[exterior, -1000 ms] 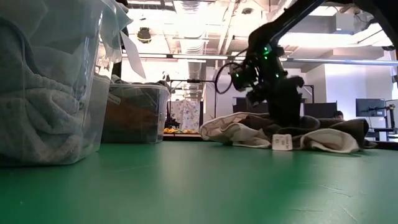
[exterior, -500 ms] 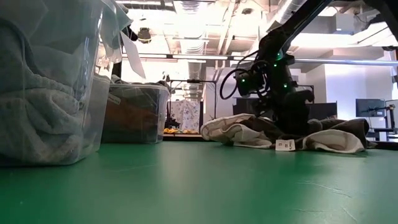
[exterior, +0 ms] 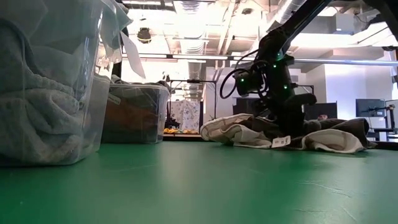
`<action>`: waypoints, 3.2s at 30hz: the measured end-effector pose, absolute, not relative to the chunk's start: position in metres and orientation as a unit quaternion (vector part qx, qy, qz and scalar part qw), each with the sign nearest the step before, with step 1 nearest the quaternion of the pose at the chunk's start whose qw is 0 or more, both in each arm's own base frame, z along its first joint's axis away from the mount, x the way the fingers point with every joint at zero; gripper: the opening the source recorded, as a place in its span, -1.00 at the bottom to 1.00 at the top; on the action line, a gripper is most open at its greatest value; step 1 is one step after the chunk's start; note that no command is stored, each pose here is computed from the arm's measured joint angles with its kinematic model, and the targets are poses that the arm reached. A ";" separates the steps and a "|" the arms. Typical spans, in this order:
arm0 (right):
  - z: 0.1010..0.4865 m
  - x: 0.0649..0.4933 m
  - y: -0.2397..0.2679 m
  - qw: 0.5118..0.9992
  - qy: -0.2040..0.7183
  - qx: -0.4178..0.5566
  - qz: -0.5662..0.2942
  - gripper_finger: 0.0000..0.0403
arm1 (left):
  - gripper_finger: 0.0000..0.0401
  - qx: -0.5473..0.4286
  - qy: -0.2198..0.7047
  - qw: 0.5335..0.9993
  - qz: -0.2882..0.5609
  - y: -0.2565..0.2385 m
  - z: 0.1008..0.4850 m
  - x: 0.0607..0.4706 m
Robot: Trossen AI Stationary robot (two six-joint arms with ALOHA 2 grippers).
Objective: Sort towels by color in basket
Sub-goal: Put the black towel into the top transparent bin
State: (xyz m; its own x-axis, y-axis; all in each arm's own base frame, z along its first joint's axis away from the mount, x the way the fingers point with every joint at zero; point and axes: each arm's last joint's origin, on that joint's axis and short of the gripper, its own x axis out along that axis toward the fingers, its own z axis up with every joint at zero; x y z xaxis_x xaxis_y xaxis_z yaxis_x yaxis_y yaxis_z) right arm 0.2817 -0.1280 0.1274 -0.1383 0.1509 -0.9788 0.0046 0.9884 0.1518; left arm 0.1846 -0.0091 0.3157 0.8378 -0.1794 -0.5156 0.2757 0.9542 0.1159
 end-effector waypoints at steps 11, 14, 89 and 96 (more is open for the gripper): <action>0.198 0.305 -0.101 0.720 0.690 -0.027 0.066 -0.85 | -0.04 0.116 0.253 0.953 -0.117 -0.019 0.317 0.185; 0.230 0.305 -0.094 0.756 0.650 -0.054 0.061 -0.85 | -0.04 0.119 0.253 0.953 -0.115 -0.019 0.317 0.185; 0.299 0.483 -0.252 0.958 -0.012 -0.283 0.039 -0.83 | -0.04 0.082 0.308 0.931 0.176 -0.003 0.316 0.151; 0.269 0.490 -0.251 0.970 0.036 -0.222 0.096 -0.82 | -0.04 0.149 0.315 0.899 0.264 0.002 0.314 0.155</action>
State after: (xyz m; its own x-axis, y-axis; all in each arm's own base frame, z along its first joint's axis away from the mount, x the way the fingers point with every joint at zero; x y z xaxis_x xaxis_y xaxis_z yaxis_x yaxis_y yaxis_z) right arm 0.4900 -0.2507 0.2685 0.9789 0.1706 -0.1124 -0.2025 0.8830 -0.4235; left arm 0.1550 0.0022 0.3145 0.6612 0.5691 -0.4888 -0.3815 0.8161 0.4341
